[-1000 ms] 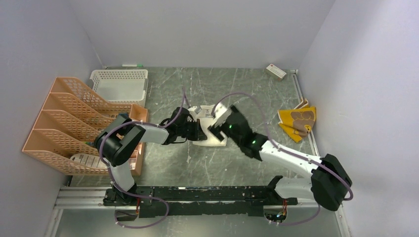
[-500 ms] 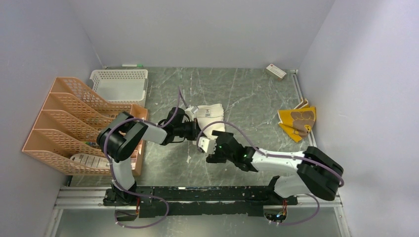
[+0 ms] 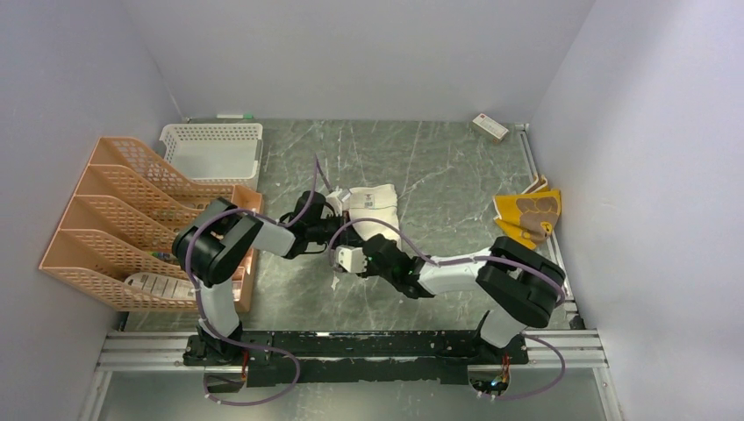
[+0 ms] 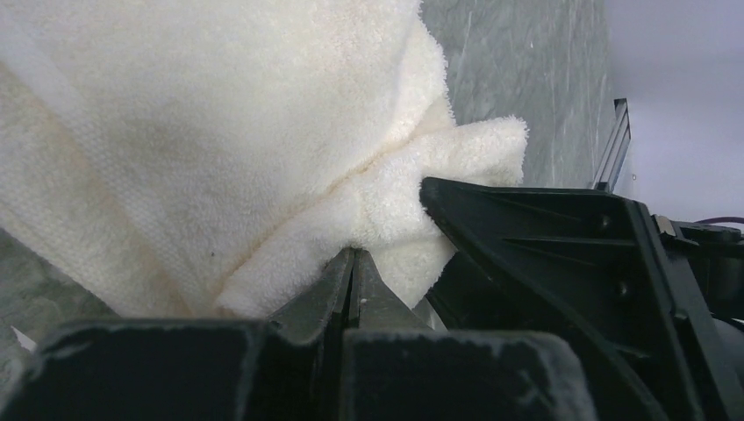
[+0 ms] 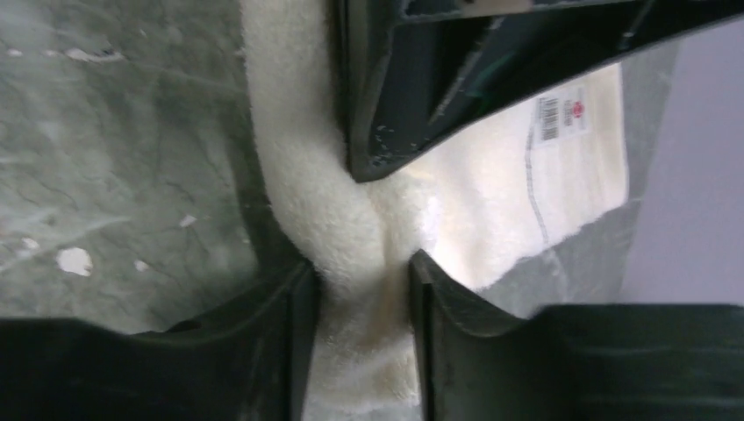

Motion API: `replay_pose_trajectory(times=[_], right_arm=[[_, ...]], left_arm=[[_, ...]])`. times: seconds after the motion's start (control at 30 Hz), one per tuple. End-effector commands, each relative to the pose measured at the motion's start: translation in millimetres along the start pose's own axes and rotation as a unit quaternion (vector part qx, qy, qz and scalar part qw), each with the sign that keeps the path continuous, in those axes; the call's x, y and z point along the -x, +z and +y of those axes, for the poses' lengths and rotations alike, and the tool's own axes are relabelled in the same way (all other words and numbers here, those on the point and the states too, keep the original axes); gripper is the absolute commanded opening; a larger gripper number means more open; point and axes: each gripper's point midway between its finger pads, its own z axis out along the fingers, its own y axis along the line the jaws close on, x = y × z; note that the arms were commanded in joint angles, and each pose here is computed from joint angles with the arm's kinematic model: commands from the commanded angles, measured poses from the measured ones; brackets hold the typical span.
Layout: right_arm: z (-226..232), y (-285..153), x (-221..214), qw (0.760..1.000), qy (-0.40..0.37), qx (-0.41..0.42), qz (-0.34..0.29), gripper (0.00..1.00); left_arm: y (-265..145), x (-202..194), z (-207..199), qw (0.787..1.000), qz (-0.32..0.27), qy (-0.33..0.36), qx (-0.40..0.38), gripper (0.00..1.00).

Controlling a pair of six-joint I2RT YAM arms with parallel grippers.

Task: Roll the towels
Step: Roll the towel at the center of the board.

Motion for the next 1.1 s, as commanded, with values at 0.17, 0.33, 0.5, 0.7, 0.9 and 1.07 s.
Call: replay_pose_trajectory(times=[0.17, 0.33, 0.5, 0.7, 0.9, 1.07], right_arm=[[27, 1, 7, 0.994, 0.025, 0.108, -0.016, 0.00], [19, -10, 26, 0.958, 0.143, 0.237, -0.069, 0.00], [6, -18, 40, 0.912, 0.237, 0.319, -0.106, 0.00], [0, -15, 52, 0.828, 0.346, 0.429, -0.101, 0.00], [-13, -4, 60, 0.757, 0.422, 0.491, -0.089, 0.00], [-35, -3, 59, 0.741, 0.457, 0.480, -0.112, 0.00]], left_arm=[[-9, -22, 21, 0.999, 0.039, -0.020, 0.016, 0.07], [-27, 17, 21, 1.000, -0.003, -0.021, 0.014, 0.09], [-61, 77, 11, 0.996, -0.061, 0.031, 0.052, 0.29], [-114, 126, -13, 0.980, -0.139, 0.080, 0.113, 0.52], [-135, 111, -27, 0.981, -0.154, 0.067, 0.101, 0.57], [-133, 83, -23, 0.986, -0.131, 0.056, 0.086, 0.57]])
